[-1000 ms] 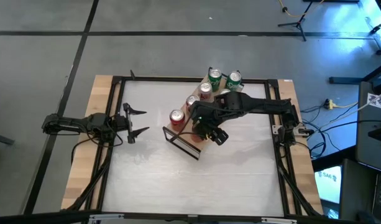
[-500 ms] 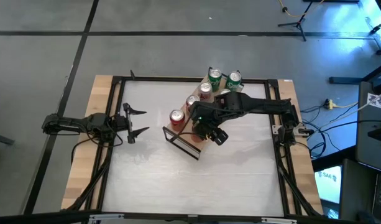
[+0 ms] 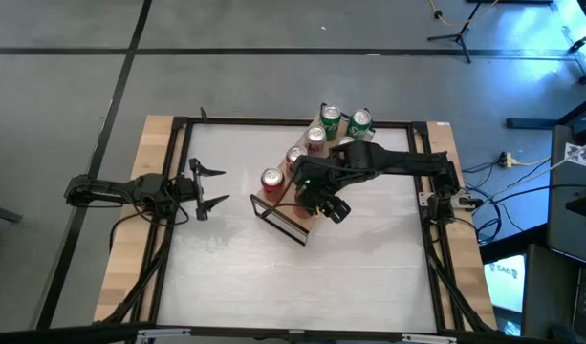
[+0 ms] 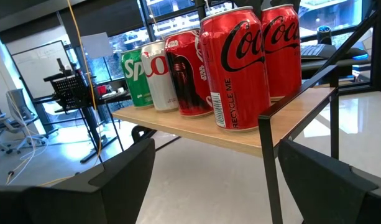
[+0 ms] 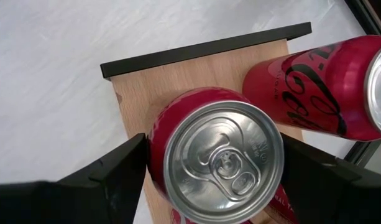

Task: Place canned beverage on shelf
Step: Put the red-black soda can on the shelf aligned with the other red-black soda can

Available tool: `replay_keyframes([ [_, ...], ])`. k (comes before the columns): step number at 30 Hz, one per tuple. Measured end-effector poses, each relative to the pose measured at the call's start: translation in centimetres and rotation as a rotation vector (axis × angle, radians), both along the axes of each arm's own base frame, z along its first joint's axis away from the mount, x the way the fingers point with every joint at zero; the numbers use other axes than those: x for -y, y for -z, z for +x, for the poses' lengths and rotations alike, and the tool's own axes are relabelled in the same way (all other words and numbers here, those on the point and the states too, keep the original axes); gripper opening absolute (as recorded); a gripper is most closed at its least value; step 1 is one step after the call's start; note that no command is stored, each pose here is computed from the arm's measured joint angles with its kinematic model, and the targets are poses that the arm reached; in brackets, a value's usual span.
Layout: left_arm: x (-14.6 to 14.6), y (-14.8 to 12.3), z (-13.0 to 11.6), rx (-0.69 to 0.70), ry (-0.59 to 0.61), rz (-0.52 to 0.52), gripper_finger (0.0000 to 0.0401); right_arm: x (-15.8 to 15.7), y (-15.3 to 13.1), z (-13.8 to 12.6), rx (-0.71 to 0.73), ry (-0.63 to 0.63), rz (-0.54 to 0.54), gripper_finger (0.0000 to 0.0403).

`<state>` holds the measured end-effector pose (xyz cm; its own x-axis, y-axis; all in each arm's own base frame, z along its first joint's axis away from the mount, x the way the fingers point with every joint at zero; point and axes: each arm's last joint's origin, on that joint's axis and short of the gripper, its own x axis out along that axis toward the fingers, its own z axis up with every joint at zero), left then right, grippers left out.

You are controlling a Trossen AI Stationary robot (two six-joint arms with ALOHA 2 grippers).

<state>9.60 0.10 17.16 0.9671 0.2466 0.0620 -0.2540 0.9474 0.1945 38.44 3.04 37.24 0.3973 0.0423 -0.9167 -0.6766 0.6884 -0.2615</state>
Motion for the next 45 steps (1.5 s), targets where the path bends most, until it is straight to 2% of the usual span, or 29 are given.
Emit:
replay_keyframes([
  [33, 0.00, 0.00, 0.00, 0.000, 0.000, 0.000, 0.0330, 0.01, 0.00, 0.01, 0.001, 0.010, 0.000, 0.0311],
  [36, 0.00, 0.01, 0.00, 0.000, 0.000, 0.000, 0.0330, 0.00, 0.02, 0.04, 0.001, 0.006, 0.007, 0.0325],
  [42, 0.00, 0.00, 0.00, 0.000, 0.000, 0.000, 0.0330, 0.07, 0.67, 0.09, -0.041, 0.010, -0.009, 0.0386],
  [45, 0.00, 0.01, 0.00, 0.000, 0.000, 0.000, 0.0330, 0.08, 0.53, 0.09, -0.030, 0.010, -0.008, 0.0395],
])
